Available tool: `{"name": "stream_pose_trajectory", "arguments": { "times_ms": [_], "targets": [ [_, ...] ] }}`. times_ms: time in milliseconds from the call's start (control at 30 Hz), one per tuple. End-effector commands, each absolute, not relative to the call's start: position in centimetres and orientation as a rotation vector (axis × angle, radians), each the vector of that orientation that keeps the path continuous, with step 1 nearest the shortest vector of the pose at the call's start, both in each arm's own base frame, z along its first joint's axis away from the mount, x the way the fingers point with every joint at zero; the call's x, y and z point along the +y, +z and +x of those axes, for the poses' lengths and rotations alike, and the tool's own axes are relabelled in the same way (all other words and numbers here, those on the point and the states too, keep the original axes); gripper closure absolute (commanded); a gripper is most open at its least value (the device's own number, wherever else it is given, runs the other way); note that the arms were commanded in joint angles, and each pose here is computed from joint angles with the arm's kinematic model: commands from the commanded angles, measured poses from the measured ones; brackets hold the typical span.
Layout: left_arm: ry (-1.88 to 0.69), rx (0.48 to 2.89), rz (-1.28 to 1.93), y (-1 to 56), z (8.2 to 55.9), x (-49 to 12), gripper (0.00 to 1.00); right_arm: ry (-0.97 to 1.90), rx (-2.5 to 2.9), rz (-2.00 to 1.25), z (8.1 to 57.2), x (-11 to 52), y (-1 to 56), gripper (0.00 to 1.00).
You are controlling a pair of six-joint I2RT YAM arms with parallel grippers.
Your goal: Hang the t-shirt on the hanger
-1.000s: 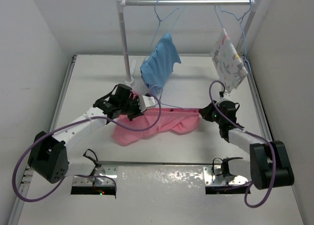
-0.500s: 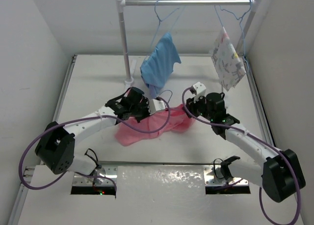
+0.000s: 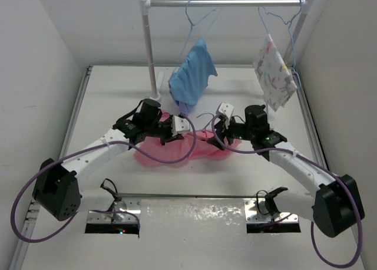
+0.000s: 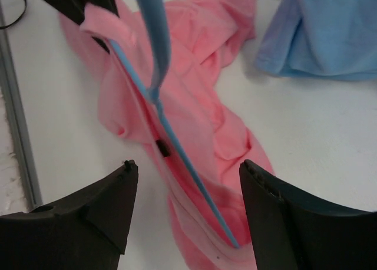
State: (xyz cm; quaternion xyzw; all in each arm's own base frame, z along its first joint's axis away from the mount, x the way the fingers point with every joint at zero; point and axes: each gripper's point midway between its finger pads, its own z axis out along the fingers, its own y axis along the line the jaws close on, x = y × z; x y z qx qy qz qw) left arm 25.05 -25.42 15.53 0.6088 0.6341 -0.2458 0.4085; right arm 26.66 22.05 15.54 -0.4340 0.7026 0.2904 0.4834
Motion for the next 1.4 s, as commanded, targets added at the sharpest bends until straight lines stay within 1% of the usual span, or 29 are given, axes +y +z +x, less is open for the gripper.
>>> {"name": "stream_pose_trajectory", "arguments": {
  "times_ms": [0, 67, 100, 167, 200, 233, 267, 400, 433, 500, 567, 600, 700, 733, 767, 833, 933, 1067, 1100, 1133, 1200, 1233, 1267, 1300, 1367],
  "targets": [
    [-0.714, 1.463, 1.550, 17.4, 24.3, -26.1, 1.00, 0.822, 1.683, -1.131, 25.3, 23.3, 14.4, 0.32],
    [-0.744, 1.454, 1.556, 17.3, 23.9, -26.0, 1.00, 0.803, 1.661, -1.078, 26.5, 23.5, 14.7, 0.37],
    [-0.753, 1.449, 1.559, 17.3, 23.8, -26.0, 1.00, 0.802, 1.660, -1.065, 26.8, 23.6, 14.7, 0.48],
    [-0.792, 1.434, 1.556, 17.6, 23.5, -25.7, 1.00, 0.833, 1.657, -1.036, 27.3, 24.1, 14.6, 0.67],
    [-0.795, 1.429, 1.544, 17.8, 23.9, -25.2, 1.00, 0.845, 1.654, -1.035, 27.3, 24.2, 14.7, 0.87],
    [-0.845, 1.408, 1.542, 18.1, 23.4, -25.1, 1.00, 0.857, 1.654, -1.035, 27.2, 24.3, 14.7, 0.95],
    [-0.866, 1.397, 1.541, 18.2, 23.3, -24.8, 1.00, 0.864, 1.666, -1.027, 27.1, 24.3, 14.4, 1.00],
    [-0.837, 1.413, 1.548, 17.8, 24.1, -23.6, 1.00, 0.832, 1.653, -1.024, 25.9, 23.3, 14.5, 1.00],
    [-0.820, 1.439, 1.542, 17.5, 24.4, -23.1, 0.98, 0.814, 1.665, -1.036, 25.4, 22.9, 14.3, 1.00],
    [-0.803, 1.466, 1.512, 17.4, 25.2, -22.2, 0.93, 0.763, 1.653, -1.028, 24.5, 21.9, 15.1, 1.00],
    [-0.806, 1.461, 1.498, 17.7, 25.5, -21.6, 0.84, 0.679, 1.657, -1.008, 24.7, 20.7, 15.5, 1.00],
    [-0.800, 1.476, 1.476, 18.0, 26.0, -20.9, 0.78, 0.628, 1.656, -0.991, 24.5, 19.9, 16.2, 1.00],
    [-0.789, 1.484, 1.451, 18.4, 26.8, -19.7, 0.71, 0.586, 1.633, -0.971, 23.9, 19.1, 17.6, 1.00],
    [-0.782, 1.488, 1.447, 18.4, 27.0, -19.6, 0.66, 0.584, 1.632, -0.964, 23.8, 19.0, 18.1, 1.00],
    [-0.763, 1.503, 1.441, 18.2, 27.3, -19.2, 0.65, 0.577, 1.643, -0.952, 23.7, 18.8, 18.3, 1.00],
    [-0.754, 1.515, 1.434, 18.1, 27.6, -19.1, 0.67, 0.568, 1.645, -0.947, 23.9, 18.7, 19.4, 1.00],
    [-0.724, 1.533, 1.421, 17.8, 28.2, -18.8, 0.84, 0.559, 1.657, -0.955, 23.5, 18.5, 20.1, 1.00],
    [-0.677, 1.558, 1.418, 16.8, 28.8, -18.0, 0.86, 0.518, 1.663, -0.937, 23.0, 17.5, 21.3, 1.00],
    [-0.670, 1.561, 1.418, 16.6, 28.9, -17.9, 0.92, 0.509, 1.668, -0.939, 22.8, 17.4, 21.6, 1.00],
    [-0.671, 1.565, 1.420, 16.4, 28.9, -17.9, 0.95, 0.503, 1.660, -0.942, 22.8, 17.3, 22.4, 1.00],
    [-0.675, 1.563, 1.419, 16.5, 28.9, -17.9, 0.99, 0.478, 1.701, -0.942, 22.6, 16.7, 22.4, 1.00],
    [-0.683, 1.563, 1.415, 16.5, 28.9, -17.9, 0.99, 0.465, 1.699, -0.933, 22.6, 16.4, 22.6, 1.00],
    [-0.700, 1.552, 1.413, 16.7, 28.8, -18.1, 0.98, 0.458, 1.698, -0.922, 22.5, 16.3, 22.9, 1.00],
    [-0.712, 1.548, 1.411, 16.8, 28.8, -18.3, 0.80, 0.457, 1.703, -0.899, 22.5, 16.1, 23.1, 1.00],
    [-0.762, 1.540, 1.396, 17.4, 28.5, -18.7, 0.60, 0.429, 1.712, -0.855, 22.7, 15.5, 23.8, 1.00]
  ]
}}
